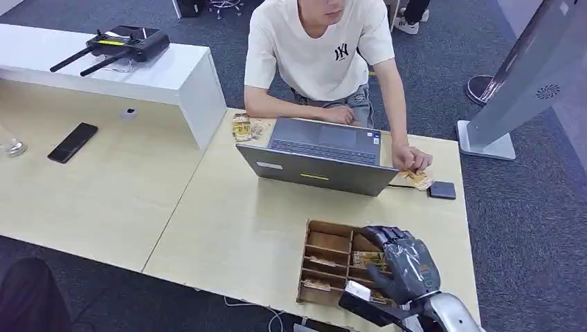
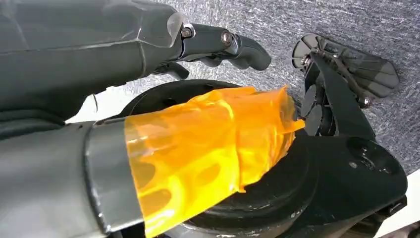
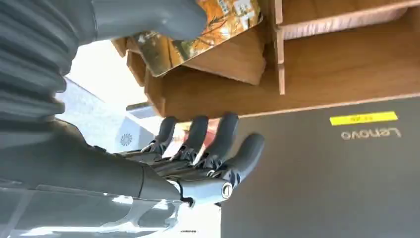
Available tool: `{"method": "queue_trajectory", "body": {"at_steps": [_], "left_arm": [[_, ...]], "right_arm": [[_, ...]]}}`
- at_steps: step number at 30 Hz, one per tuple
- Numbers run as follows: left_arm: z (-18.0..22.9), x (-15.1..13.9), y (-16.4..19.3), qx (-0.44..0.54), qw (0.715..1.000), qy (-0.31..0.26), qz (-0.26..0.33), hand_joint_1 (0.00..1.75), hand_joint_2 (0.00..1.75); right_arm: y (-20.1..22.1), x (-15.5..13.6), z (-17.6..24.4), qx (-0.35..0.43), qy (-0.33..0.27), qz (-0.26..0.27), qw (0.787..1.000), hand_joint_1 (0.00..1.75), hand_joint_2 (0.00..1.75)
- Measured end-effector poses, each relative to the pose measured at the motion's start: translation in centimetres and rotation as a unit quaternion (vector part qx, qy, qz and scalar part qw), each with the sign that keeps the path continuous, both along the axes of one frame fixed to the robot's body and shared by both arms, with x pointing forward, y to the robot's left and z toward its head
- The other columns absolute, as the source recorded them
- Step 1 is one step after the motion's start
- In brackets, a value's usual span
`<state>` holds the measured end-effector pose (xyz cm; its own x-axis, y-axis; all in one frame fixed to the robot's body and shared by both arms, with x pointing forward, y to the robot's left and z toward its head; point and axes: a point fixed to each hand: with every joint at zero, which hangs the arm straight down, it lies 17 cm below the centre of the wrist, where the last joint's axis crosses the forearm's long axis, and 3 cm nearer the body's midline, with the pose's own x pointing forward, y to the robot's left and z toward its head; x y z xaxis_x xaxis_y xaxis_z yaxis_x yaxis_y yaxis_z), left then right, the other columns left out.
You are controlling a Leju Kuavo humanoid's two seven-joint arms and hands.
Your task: Pass the card to the sensor for recognition and then transmit it.
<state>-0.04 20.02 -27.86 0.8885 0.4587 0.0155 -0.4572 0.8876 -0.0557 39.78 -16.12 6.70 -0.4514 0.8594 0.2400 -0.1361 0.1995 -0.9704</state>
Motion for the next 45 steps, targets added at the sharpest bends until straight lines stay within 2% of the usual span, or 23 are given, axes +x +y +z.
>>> {"method": "queue_trajectory", "body": {"at_steps": [1, 2, 4, 5, 7, 16, 18, 24, 28, 29, 32, 37, 39, 45], "left_arm": [[0.0, 0.0, 0.0, 0.0, 1.0, 0.0, 0.001, 0.0, 0.0], [0.0, 0.0, 0.0, 0.0, 1.0, -0.001, 0.001, 0.0, 0.0], [0.0, 0.0, 0.0, 0.001, 1.0, -0.001, 0.003, 0.0, 0.0], [0.0, 0.0, 0.0, 0.001, 1.0, -0.001, 0.003, 0.0, 0.0], [0.0, 0.0, 0.0, 0.001, 1.0, -0.001, 0.004, 0.0, 0.0], [0.0, 0.0, 0.0, 0.001, 1.0, -0.001, 0.006, 0.0, 0.0], [0.0, 0.0, 0.0, 0.001, 1.0, -0.001, 0.007, 0.0, 0.0], [0.0, 0.1, 0.0, 0.001, 1.0, -0.001, 0.006, 0.0, 0.0], [0.0, 0.1, 0.0, 0.001, 1.0, -0.001, 0.004, 0.0, 0.0], [0.0, 0.1, 0.0, 0.001, 1.0, -0.002, 0.002, 0.0, 0.0], [0.0, 0.1, 0.0, 0.001, 1.0, -0.002, 0.003, 0.0, 0.0], [0.0, 0.1, 0.0, 0.0, 1.0, -0.002, 0.002, 0.0, 0.0], [0.0, 0.1, 0.0, 0.0, 1.0, -0.001, 0.003, 0.0, 0.0], [0.0, 0.1, 0.0, -0.001, 1.0, -0.001, 0.003, 0.0, 0.0]], "right_arm": [[-0.1, 0.2, 0.4, 0.002, -0.006, -0.003, 1.0, 0.82, 1.75], [-0.3, 0.5, 0.8, 0.002, -0.012, -0.006, 1.0, 0.99, 1.75], [-0.6, 0.9, 1.7, 0.003, -0.026, -0.012, 1.0, 0.99, 1.75], [-0.8, 1.1, 2.3, 0.005, -0.034, -0.015, 0.999, 1.13, 1.75], [-1.3, 1.5, 3.1, 0.003, -0.045, -0.022, 0.999, 1.17, 1.75], [-2.7, 2.3, 4.5, -0.001, -0.065, -0.036, 0.997, 0.98, 1.75], [-2.7, 2.3, 4.5, -0.001, -0.065, -0.037, 0.997, 1.06, 1.75], [-2.2, 2.0, 4.0, 0.0, -0.051, -0.026, 0.998, 1.1, 1.75], [-1.7, 1.8, 3.7, 0.003, -0.041, -0.016, 0.999, 1.2, 1.75], [-1.5, 1.7, 3.6, 0.003, -0.038, -0.013, 0.999, 1.15, 1.75], [-0.9, 1.3, 3.1, 0.006, -0.028, -0.002, 1.0, 1.15, 1.75], [-0.1, 0.8, 2.2, 0.006, -0.013, 0.01, 1.0, 1.26, 1.75], [0.1, 0.6, 1.9, 0.006, -0.008, 0.014, 1.0, 1.2, 1.75], [0.5, 0.4, 1.1, 0.001, 0.003, 0.021, 1.0, 1.24, 1.75]]}}
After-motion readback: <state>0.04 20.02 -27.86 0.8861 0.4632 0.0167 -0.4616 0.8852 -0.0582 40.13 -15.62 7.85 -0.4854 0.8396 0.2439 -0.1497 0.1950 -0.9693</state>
